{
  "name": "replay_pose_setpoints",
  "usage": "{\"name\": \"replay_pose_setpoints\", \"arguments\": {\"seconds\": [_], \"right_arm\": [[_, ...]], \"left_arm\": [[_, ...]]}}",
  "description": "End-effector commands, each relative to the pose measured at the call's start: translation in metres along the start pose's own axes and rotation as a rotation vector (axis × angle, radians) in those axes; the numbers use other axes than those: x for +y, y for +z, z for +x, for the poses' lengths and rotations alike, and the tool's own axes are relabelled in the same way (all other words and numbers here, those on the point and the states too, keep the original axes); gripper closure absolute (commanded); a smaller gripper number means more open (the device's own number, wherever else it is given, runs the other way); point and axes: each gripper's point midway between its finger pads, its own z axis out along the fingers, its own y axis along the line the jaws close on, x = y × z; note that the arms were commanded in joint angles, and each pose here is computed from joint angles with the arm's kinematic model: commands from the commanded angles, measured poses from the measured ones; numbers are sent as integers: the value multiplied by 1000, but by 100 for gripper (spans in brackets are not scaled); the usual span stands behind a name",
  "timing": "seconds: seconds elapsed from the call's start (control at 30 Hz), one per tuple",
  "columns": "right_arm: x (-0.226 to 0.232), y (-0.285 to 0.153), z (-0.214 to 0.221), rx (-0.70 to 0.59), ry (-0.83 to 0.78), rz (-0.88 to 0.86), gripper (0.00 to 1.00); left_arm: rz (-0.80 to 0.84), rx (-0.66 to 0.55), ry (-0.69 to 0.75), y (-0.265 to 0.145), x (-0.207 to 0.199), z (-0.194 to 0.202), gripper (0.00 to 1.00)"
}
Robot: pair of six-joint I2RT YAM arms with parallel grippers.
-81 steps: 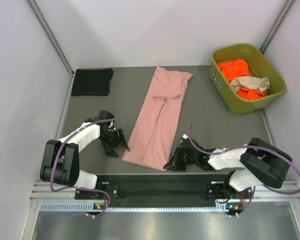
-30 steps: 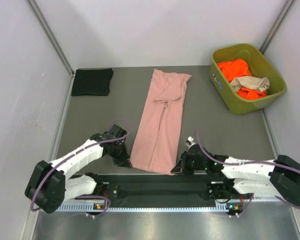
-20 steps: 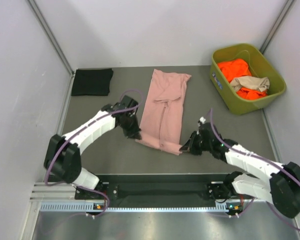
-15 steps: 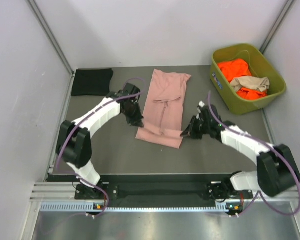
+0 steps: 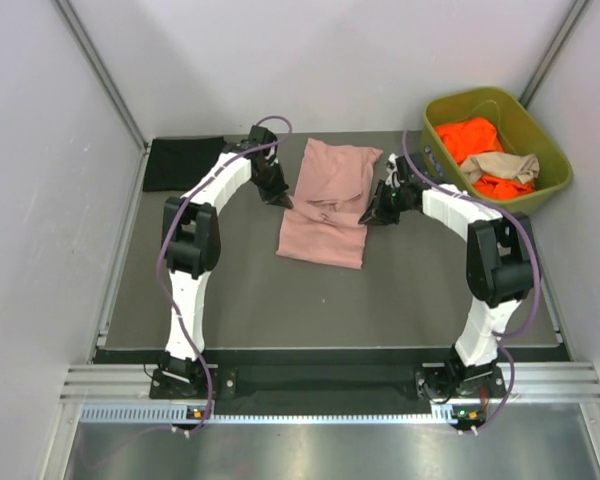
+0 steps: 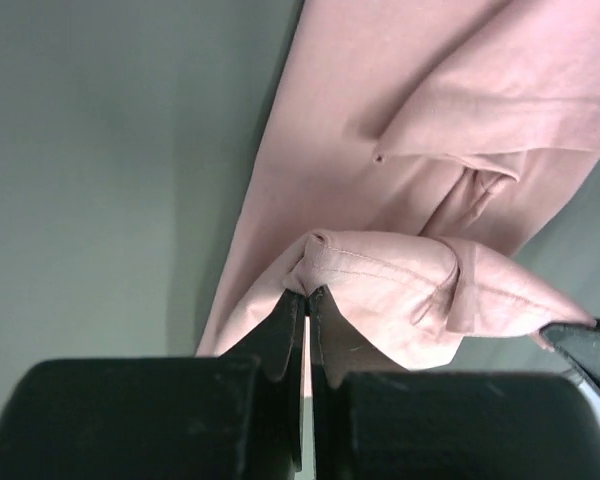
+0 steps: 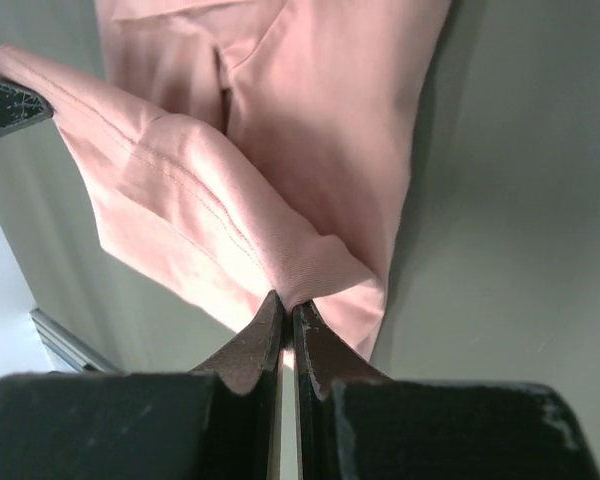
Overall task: Fold and stack the t-shirts
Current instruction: Fold the tshirt
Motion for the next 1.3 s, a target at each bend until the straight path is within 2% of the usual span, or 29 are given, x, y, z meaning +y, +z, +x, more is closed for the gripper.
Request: {"name": "replay_pose_setpoints", "arguments": {"seconds": [0.0, 0.63, 0.93, 1.13, 1.17, 1.23, 1.27], "right_arm": [[3, -1, -18, -3, -16, -17, 100], [-16, 23, -59, -6, 16, -19, 100], [-16, 32, -75, -13, 20, -33, 91], [-17, 36, -95, -48, 32, -32, 82], [-17, 37, -98, -55, 34, -29, 81], [-18, 36, -108, -69, 42, -25, 75], [-17, 35, -112, -76, 39, -24, 72]], "left_arm": [[73, 3, 30, -2, -14, -11, 100], [181, -51, 14, 26, -34, -37, 100], [187, -60, -19, 34, -24, -49, 100], [244, -79, -53, 36, -26, -62, 93], [260, -97, -51, 37, -28, -68, 83], [289, -119, -52, 32, -33, -77, 75], [302, -137, -43, 28, -36, -83, 66]]}}
